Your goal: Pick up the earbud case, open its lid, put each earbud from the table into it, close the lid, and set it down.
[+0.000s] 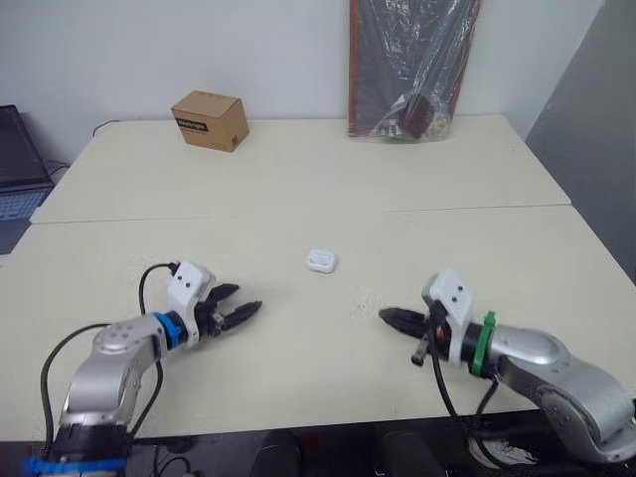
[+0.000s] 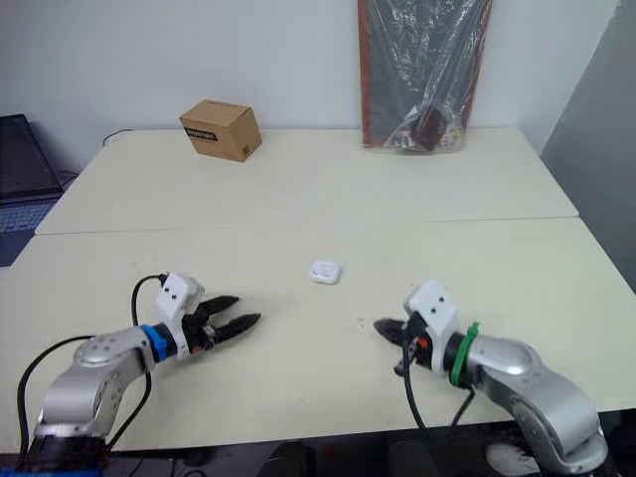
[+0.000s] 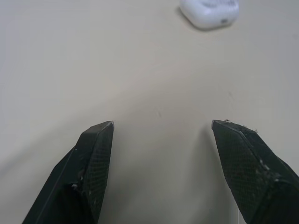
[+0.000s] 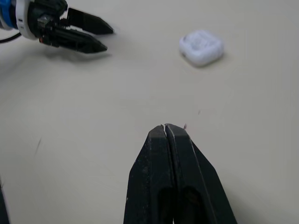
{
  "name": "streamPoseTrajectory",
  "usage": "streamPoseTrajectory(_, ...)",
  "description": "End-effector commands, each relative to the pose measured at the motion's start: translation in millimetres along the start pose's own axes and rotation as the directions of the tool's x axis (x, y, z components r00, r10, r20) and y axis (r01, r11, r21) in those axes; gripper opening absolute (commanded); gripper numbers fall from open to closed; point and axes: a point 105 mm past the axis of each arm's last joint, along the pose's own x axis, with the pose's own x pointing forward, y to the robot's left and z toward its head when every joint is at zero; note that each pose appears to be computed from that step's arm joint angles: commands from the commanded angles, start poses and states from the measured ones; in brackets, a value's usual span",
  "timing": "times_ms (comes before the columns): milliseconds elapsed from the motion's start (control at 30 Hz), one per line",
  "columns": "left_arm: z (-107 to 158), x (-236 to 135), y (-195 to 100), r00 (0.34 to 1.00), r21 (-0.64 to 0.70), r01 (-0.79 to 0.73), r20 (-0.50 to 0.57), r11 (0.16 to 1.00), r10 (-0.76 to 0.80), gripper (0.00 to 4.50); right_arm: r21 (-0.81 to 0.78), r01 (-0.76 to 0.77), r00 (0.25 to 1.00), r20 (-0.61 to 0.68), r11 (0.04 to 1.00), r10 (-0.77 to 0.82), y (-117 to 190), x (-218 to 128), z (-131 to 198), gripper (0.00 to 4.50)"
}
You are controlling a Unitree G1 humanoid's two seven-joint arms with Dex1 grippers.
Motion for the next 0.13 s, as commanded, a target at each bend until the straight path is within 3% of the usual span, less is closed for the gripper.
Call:
streamPoseTrajectory(33, -10.1, -3.9, -4.4, 0.999, -0.006, -0.025, -0.029, 1.0, 0.025, 3.52, -0.053, -0.079, 0.996, 0.026, 0.996, 0.08, 18.2, -5.4, 2.4, 0.0)
streamPoseTrajectory(133, -9.4, -6.4, -9.1, 1.0, -0.012, -0.006, 0.002, 1.0, 0.006, 3.52, -0.052, -0.071, 0.997, 0.037, 0.996, 0.073, 17.1, -5.5, 1.5, 0.0)
